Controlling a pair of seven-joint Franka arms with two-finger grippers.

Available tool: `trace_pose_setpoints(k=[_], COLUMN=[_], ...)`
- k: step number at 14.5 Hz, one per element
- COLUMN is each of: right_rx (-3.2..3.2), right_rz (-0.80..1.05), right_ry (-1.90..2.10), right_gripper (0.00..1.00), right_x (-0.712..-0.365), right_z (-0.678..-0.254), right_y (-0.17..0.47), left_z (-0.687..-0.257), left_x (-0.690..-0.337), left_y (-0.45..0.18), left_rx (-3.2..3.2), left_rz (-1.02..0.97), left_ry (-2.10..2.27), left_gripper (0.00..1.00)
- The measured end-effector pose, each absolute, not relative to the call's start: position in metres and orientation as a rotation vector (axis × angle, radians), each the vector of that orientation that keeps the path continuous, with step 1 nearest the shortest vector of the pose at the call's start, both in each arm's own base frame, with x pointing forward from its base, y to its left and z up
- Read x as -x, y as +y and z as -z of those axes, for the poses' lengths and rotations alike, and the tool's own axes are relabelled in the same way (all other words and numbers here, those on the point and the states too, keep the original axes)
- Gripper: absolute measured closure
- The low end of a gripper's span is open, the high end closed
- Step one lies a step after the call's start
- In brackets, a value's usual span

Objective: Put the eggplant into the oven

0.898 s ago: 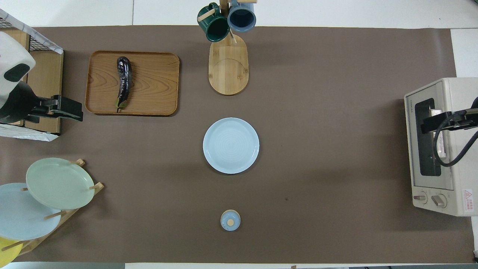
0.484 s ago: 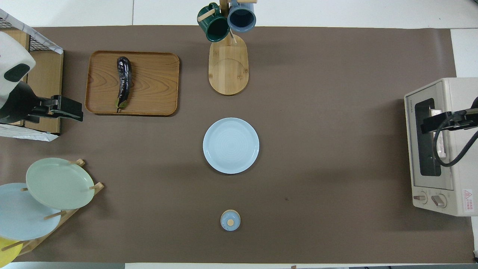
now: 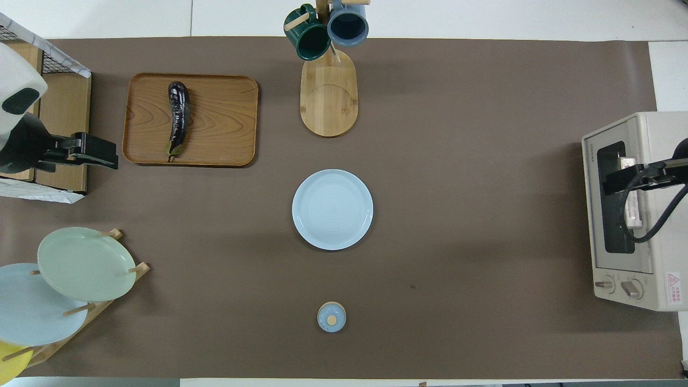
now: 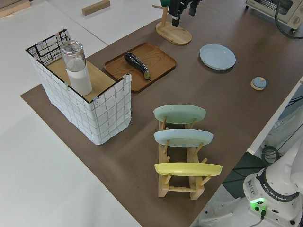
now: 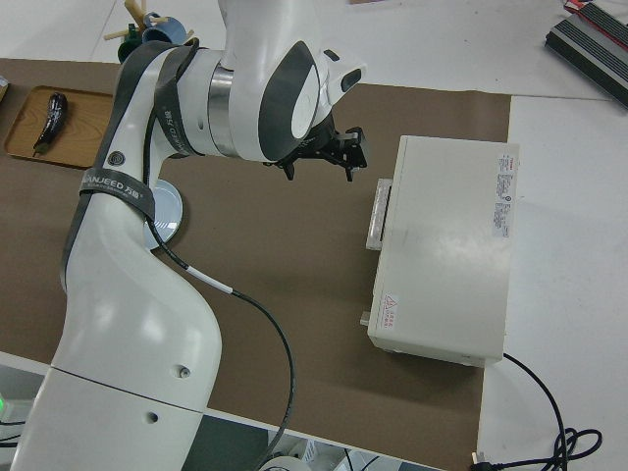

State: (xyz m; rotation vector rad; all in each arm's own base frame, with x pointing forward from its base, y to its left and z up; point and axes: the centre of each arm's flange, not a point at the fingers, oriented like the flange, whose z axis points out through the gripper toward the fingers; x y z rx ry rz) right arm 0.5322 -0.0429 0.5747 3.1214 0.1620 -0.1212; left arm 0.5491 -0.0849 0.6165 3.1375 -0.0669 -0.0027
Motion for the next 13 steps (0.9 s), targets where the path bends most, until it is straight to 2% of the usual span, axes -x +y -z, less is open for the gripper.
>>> trace_pose_setpoints(k=[1, 3, 5, 8, 11, 13], right_rx=[-3.122, -3.123, -3.118, -3.045, -3.026, -3.03], right_rz=[0.123, 0.083, 0.053, 0.056, 0.028, 0.048], right_ry=[0.174, 0.178, 0.163, 0.176, 0.154, 0.115], right_gripper=[0.26, 0.47, 0.67, 0.98, 0.99, 0.99], right_x=[-0.531, -0.529, -0.522, -0.51, -0.507, -0.502], right_z=[-0.57, -0.557, -0.538, -0.522, -0.507, -0.493], right_y=[-0.043, -0.046, -0.054, -0.068, -0.082, -0.096], left_z=[-0.613, -0.59, -0.545, -0.453, -0.366, -0.328], left_x=[-0.554, -0.572, -0.601, -0.651, -0.692, -0.714], left_y=[-0.084, -0.084, -0.086, -0.088, -0.088, -0.087], left_rx=[-3.132, -3.118, -3.109, -3.088, -3.081, -3.069], left_rz=[-0.013, -0.035, -0.012, -0.013, -0.074, -0.149], left_ry=[-0.063, -0.055, -0.051, -0.038, -0.033, -0.024], left_gripper=[0.0, 0.0, 0.0, 0.0, 0.0, 0.0])
